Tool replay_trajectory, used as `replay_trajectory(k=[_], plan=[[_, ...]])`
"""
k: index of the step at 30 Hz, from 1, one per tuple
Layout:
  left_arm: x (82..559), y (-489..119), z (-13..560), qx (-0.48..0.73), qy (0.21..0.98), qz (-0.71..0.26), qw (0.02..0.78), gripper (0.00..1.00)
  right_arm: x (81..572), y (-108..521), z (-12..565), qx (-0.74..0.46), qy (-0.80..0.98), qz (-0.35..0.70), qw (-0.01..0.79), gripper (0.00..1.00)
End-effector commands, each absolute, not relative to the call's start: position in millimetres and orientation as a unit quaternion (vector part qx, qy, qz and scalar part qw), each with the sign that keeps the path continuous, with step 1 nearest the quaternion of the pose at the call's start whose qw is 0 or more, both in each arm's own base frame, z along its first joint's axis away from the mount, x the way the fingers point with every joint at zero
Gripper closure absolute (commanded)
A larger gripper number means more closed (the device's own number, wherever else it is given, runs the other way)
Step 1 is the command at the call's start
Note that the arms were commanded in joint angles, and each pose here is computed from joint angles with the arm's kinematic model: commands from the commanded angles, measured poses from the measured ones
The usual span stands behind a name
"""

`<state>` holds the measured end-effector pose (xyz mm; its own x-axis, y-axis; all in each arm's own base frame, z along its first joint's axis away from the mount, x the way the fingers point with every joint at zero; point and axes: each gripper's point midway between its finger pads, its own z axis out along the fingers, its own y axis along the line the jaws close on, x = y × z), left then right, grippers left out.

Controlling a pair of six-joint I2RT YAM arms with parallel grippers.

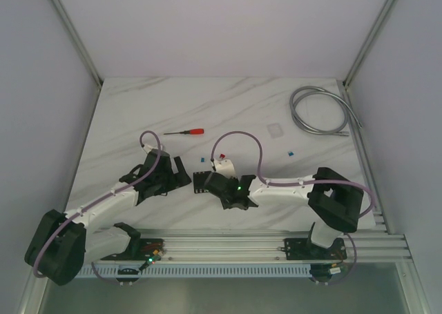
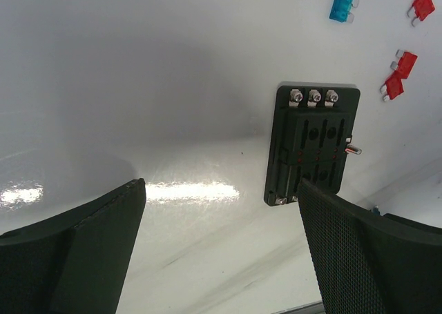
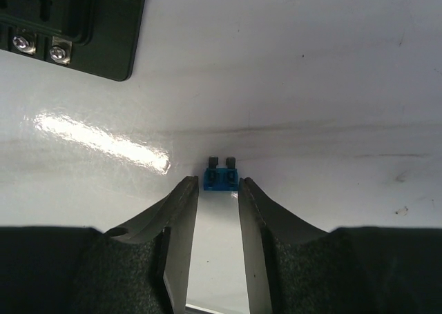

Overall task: Snap on the fuse box
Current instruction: Pick up the fuse from the center of the board.

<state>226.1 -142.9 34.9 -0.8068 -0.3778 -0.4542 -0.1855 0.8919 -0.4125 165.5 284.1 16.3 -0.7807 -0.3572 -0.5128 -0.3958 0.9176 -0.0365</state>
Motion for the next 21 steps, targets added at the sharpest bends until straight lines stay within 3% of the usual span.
replay_trajectory(k=[1, 21], plan=[[226.0, -144.8, 33.7, -0.155, 0.932, -0.187, 0.271, 0.0, 163.3, 278.6, 7.0, -0.203, 0.946, 0.006, 0.251, 0.64], [234.4, -176.2, 44.4, -0.136, 0.927, -0.249, 0.246, 0.03, 172.4, 258.5, 15.8, -0.182, 0.946, -0.007, 0.267, 0.75]])
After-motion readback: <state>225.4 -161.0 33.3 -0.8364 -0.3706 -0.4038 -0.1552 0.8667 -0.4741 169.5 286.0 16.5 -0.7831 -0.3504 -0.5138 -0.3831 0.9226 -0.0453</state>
